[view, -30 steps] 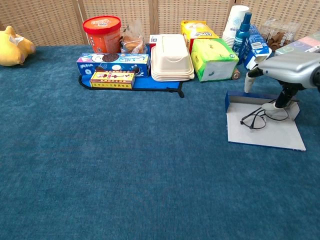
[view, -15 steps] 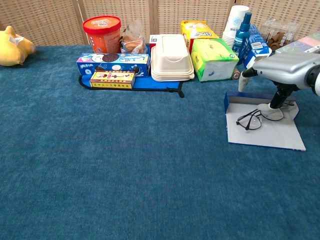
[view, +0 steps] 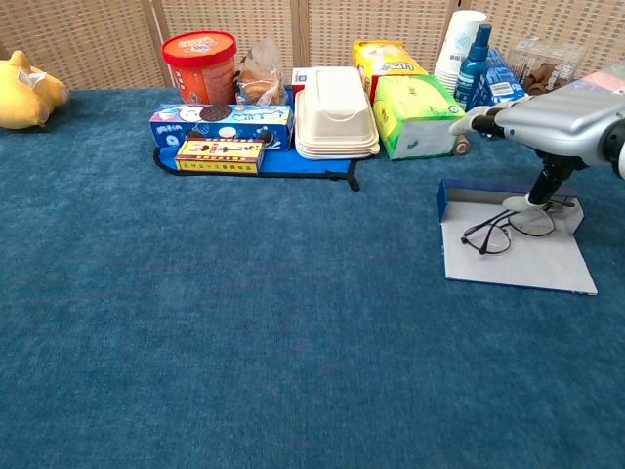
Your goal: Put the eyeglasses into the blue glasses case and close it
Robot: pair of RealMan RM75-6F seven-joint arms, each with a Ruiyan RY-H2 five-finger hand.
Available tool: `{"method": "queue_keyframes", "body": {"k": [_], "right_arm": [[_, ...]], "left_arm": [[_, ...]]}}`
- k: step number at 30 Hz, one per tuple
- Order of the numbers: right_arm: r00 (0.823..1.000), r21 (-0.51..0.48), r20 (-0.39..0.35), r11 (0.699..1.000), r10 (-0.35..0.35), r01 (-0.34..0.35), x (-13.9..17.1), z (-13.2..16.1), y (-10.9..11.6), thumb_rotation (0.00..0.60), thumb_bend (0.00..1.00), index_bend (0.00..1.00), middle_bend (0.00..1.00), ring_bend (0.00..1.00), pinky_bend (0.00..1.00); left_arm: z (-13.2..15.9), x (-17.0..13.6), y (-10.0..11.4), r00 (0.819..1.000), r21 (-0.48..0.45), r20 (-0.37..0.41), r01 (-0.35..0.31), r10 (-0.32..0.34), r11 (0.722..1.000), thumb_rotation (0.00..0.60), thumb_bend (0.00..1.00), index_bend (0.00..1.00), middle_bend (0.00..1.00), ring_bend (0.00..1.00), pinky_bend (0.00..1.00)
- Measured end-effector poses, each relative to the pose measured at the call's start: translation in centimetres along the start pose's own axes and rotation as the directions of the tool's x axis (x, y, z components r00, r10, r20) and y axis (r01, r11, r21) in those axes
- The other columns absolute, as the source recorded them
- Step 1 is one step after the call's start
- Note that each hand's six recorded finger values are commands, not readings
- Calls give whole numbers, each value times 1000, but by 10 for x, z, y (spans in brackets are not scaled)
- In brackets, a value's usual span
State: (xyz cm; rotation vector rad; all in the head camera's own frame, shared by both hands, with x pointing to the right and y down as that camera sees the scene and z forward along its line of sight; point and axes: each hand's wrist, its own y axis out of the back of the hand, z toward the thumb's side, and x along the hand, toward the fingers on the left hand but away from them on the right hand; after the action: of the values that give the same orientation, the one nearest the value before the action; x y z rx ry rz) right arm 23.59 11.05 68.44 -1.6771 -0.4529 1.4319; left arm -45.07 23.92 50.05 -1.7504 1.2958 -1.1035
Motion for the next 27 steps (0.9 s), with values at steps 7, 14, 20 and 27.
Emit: {"method": "queue_keyframes", "body": {"k": [7, 14, 20, 27], "right_arm": [[1000, -11, -5, 1000, -11, 11, -5, -1, -6, 600, 266, 0, 0, 0, 0], [1000, -13, -8, 1000, -26, 26, -7, -2, -6, 600, 260, 0, 0, 0, 0], [1000, -17, -1, 1000, -19, 19, -10, -5, -11, 600, 259, 0, 0, 0, 0], [1000, -20, 3, 1000, -11, 11, -12, -7, -15, 600, 258, 0, 0, 0, 0]], "left_arm": [[1, 0, -1, 1000, 2, -1, 2, -2, 1000, 600, 131, 189, 178, 105, 0], [1, 1, -2, 1000, 4, -3, 6, -6, 1000, 600, 131, 189, 177, 105, 0], [1, 1, -1, 1000, 6, -3, 4, -4, 1000, 600, 133, 189, 178, 106, 0], [1, 0, -1, 1000, 6, -3, 3, -3, 1000, 600, 131, 188, 178, 105, 0]]}}
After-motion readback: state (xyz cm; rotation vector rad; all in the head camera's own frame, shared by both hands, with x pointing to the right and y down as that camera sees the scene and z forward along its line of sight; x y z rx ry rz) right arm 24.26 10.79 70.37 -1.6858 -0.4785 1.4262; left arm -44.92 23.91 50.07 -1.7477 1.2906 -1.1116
